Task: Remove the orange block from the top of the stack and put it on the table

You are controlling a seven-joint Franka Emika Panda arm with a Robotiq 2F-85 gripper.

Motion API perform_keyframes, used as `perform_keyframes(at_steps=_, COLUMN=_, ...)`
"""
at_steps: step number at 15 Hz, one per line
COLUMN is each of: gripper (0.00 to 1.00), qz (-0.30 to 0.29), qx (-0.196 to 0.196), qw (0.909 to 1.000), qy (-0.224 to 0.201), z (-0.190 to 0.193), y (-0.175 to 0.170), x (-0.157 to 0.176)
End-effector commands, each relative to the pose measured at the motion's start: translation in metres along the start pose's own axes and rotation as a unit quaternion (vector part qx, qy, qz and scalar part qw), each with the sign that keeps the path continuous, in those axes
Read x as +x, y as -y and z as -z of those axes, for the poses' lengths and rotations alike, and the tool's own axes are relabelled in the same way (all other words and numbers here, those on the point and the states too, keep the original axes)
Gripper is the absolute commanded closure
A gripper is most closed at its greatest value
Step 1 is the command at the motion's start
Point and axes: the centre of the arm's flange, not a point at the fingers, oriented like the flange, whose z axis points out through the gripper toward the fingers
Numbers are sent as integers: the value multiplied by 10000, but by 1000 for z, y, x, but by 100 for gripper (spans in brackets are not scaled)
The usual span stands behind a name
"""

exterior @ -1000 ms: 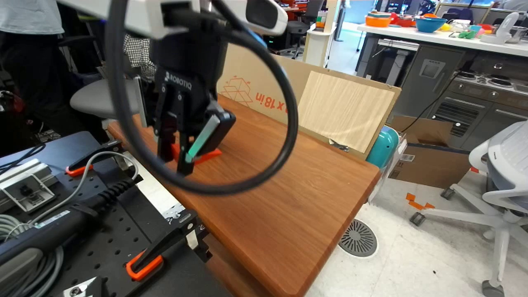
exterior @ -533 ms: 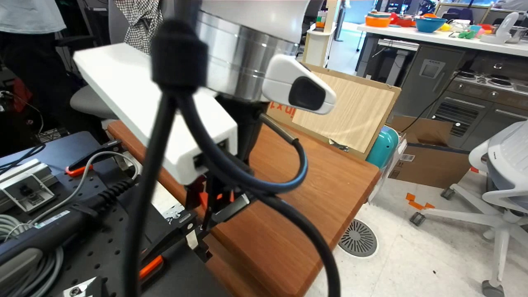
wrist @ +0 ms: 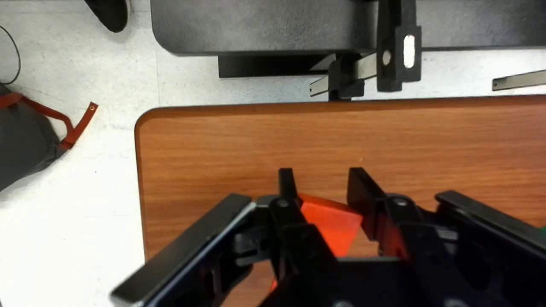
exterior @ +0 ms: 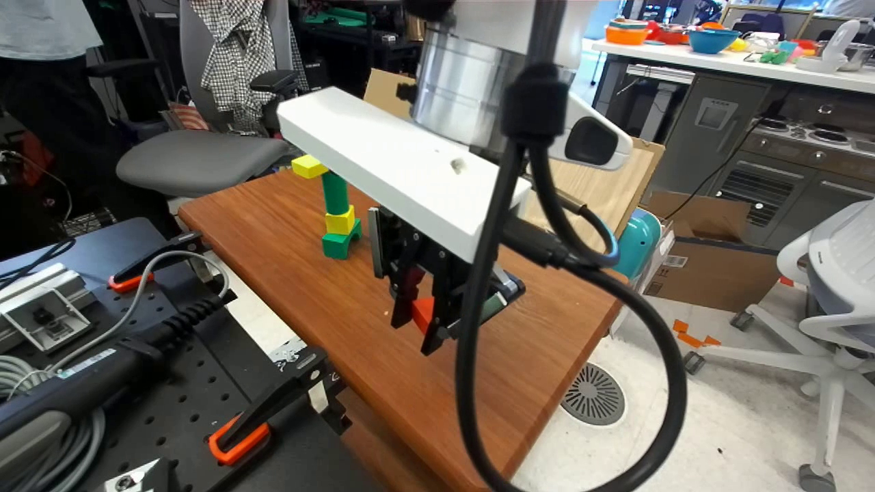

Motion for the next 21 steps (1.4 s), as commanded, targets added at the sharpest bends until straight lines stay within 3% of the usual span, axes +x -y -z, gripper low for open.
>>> perform_keyframes(at_steps=1, gripper=89, qz=-38, qx=-2, qw=10000, qy=21, z=-12, y=-9, x=38)
perform_keyframes(at_steps=9, gripper=89, qz=67, qx=-14, qw=9994, qy=351, z=-48, y=-3, x=74)
perform_keyframes(at_steps=10, gripper=39, qz=96, qx=4, qw=9994, qy=332, z=-45, y=-1, x=75)
perform_keyframes(at_steps=12, gripper=31, qz=144, qx=-41, qw=9996, qy=253, z=-34, y=5, x=68)
perform_keyframes(at_steps=16, gripper=2, qz=384, qx=-276, qw=9989, qy=-20, z=1, y=34, x=25)
perform_keyframes(at_steps=21, gripper=0, qz=723, qx=-780, qw=9933, qy=-455, z=62, y=69, x=-28)
